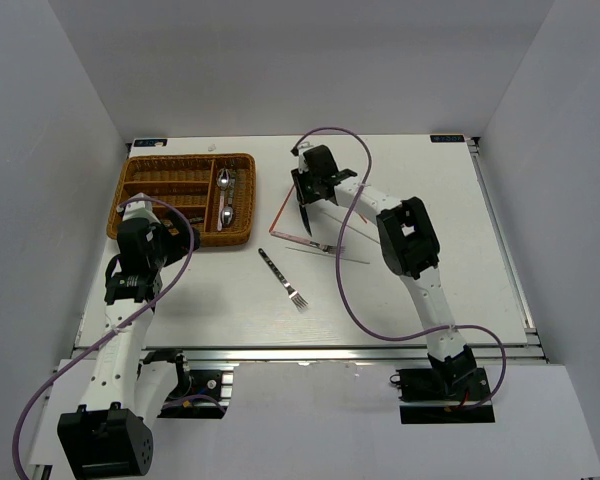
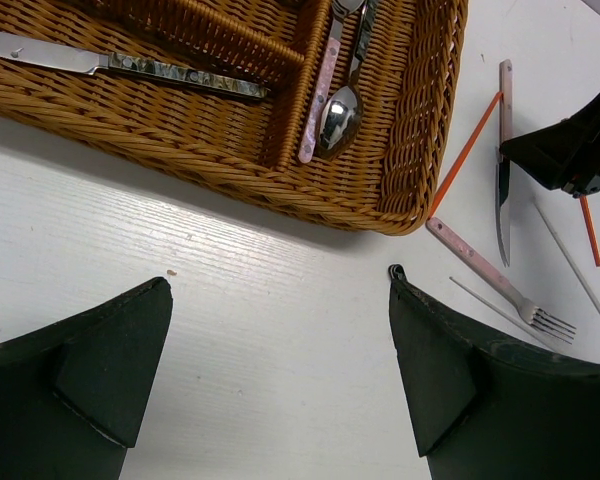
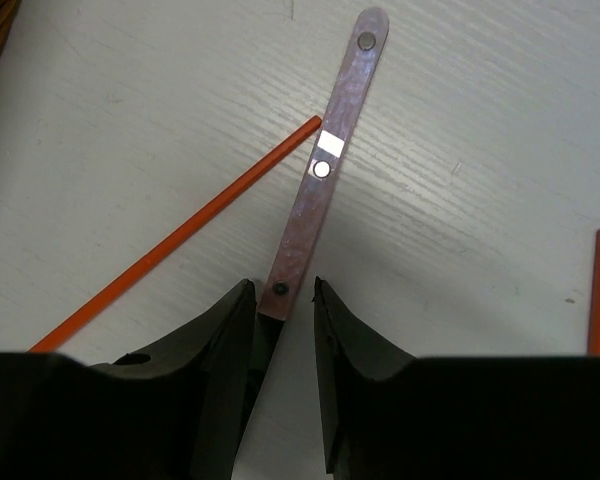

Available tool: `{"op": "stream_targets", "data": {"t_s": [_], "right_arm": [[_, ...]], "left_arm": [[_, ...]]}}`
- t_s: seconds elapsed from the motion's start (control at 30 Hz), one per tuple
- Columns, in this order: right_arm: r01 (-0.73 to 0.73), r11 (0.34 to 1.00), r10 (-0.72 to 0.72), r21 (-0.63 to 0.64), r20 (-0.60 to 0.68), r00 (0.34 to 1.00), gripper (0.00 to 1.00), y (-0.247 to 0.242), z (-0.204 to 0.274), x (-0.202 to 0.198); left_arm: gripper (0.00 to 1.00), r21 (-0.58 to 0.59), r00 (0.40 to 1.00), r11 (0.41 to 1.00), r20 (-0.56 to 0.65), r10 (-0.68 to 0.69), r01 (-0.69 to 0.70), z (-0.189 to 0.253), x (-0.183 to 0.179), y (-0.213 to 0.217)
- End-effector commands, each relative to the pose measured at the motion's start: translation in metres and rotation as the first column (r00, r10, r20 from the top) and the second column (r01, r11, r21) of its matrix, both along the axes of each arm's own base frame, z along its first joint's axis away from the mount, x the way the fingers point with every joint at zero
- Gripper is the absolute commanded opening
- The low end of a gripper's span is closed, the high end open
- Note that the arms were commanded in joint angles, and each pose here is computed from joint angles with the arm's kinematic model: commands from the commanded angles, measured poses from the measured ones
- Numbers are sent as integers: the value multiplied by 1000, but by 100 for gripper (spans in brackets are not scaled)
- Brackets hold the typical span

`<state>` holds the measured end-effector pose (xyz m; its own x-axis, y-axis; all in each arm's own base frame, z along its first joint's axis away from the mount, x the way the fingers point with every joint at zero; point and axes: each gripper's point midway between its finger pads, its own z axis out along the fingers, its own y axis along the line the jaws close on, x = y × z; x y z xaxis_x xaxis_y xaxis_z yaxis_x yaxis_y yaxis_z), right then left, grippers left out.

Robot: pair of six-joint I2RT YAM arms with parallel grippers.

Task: Sort the eating utensils into containers

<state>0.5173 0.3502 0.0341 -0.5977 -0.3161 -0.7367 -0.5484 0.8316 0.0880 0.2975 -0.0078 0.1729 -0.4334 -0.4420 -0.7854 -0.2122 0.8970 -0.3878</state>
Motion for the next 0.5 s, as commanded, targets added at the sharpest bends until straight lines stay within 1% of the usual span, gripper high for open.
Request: {"op": "stream_targets", "data": {"t_s": [0.0, 0.1, 0.17, 0.2, 0.23, 0.27, 0.33, 0.47], "right_arm": [[37, 998, -43, 58, 95, 995, 36, 7, 52, 5], [86, 995, -91, 48, 113, 989, 36, 4, 57, 4], [119, 993, -119, 6, 120, 986, 36, 2, 54, 8], [122, 992, -120, -13, 114, 986, 36, 3, 50, 7], [124, 991, -120, -45, 86, 989, 36, 2, 34, 5], [126, 991, -121, -45, 91, 988, 36, 4, 37, 8], [133, 989, -128, -65, 69, 989, 37, 3, 23, 9], [124, 990, -120, -67, 52, 991, 37, 6, 12, 9]], "left_arm": [[98, 13, 999, 1000, 34, -16, 16, 12, 1, -2], [98, 12, 999, 1000, 34, -20, 20, 12, 1, -3], [98, 12, 999, 1000, 37, -22, 21, 13, 1, -4], [98, 13, 999, 1000, 36, -19, 18, 13, 1, -3], [98, 14, 999, 1000, 36, -23, 22, 13, 1, -4], [98, 13, 999, 1000, 34, -23, 22, 12, 1, -4], [98, 13, 999, 1000, 37, -24, 24, 13, 1, -4], [98, 13, 999, 1000, 40, -27, 26, 14, 1, -5]]}}
